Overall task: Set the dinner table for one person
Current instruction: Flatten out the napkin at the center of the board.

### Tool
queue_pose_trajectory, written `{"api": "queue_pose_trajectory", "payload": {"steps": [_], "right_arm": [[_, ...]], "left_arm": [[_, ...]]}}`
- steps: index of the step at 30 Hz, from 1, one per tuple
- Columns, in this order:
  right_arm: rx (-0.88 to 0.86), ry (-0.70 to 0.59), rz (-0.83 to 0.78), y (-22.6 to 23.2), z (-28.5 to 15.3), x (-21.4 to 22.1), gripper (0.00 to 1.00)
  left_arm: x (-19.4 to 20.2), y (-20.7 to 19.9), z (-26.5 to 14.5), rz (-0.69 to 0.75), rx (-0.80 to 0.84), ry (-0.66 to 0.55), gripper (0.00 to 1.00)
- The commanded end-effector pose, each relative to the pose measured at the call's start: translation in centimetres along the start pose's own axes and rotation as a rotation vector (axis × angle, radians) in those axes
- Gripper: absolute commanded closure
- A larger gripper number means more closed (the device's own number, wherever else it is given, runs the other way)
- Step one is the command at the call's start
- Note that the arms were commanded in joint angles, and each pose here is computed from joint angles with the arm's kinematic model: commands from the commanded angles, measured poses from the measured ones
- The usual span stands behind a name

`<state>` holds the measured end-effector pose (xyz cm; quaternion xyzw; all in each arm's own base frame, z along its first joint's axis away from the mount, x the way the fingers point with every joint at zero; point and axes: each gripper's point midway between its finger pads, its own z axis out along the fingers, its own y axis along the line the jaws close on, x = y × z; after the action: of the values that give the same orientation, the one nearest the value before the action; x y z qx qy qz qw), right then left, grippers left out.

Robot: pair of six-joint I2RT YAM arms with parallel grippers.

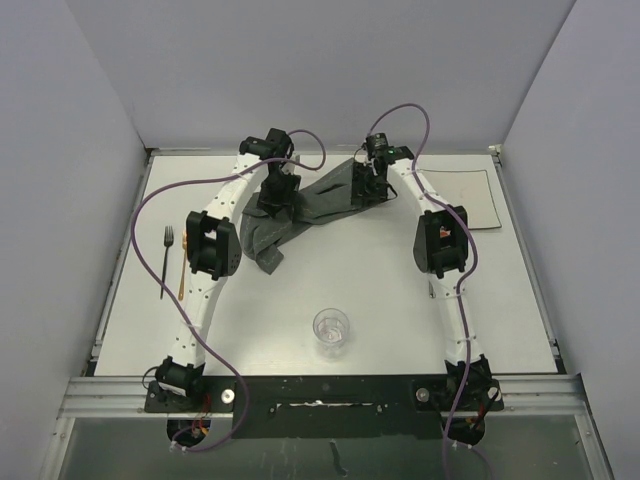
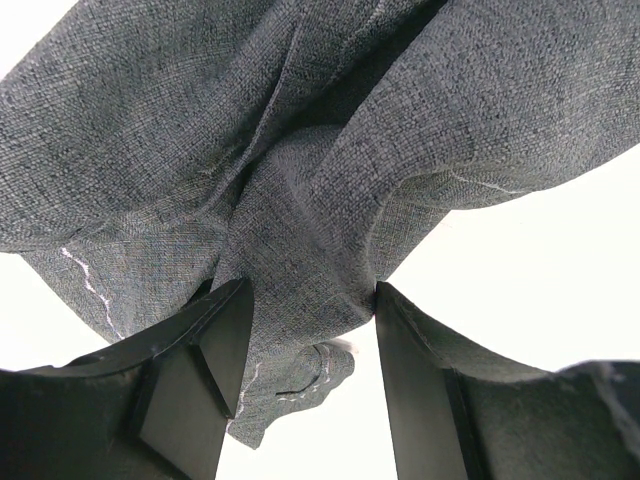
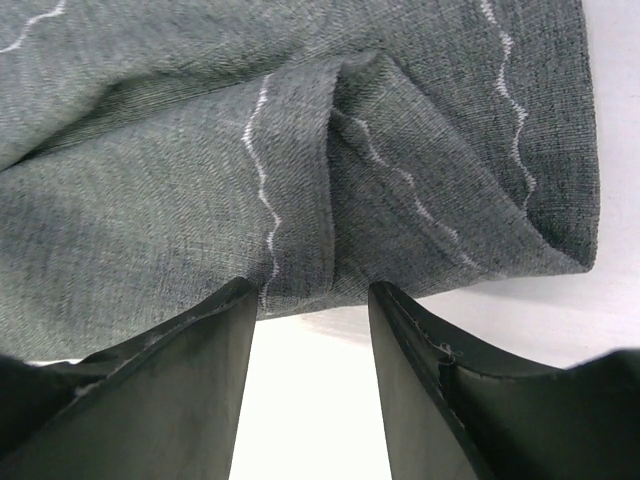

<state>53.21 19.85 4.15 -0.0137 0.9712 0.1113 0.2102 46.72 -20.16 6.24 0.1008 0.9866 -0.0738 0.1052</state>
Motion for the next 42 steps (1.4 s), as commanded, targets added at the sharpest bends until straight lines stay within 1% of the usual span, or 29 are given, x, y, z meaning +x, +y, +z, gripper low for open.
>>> {"api": "queue_pose_trajectory", "payload": {"steps": [1, 5, 15, 23, 38, 42], "right_arm": [[-0.029, -0.017, 0.015, 0.3, 0.7, -0.5, 0.50], [-0.060, -0.008, 0.018, 0.7, 1.3, -0.4, 0.50], [-0.237, -0.008, 0.016, 4.1, 0.9, -0.4, 0.51], [-0.241, -0.031, 0.020, 5.0, -1.1, -0.8, 0.51], [-0.290, -0.031, 0.014, 6.3, -1.4, -0.7, 0.52], [-0.305, -0.041, 0.009, 6.7, -1.8, -0.9, 0.59]], "left_arm": [[-1.1, -0.3, -3.8, 0.013, 0.024, -0.074, 0.50], [-1.1, -0.3, -3.8, 0.013, 0.023, -0.075, 0.50], [-0.9, -0.4, -3.8, 0.013, 0.024, -0.070, 0.50], [-0.8, -0.6, -3.8, 0.015, 0.025, -0.068, 0.50], [-0.6, -0.5, -3.2, 0.015, 0.021, -0.054, 0.49], [-0.6, -0.5, -2.9, 0.015, 0.023, -0.050, 0.49]]}}
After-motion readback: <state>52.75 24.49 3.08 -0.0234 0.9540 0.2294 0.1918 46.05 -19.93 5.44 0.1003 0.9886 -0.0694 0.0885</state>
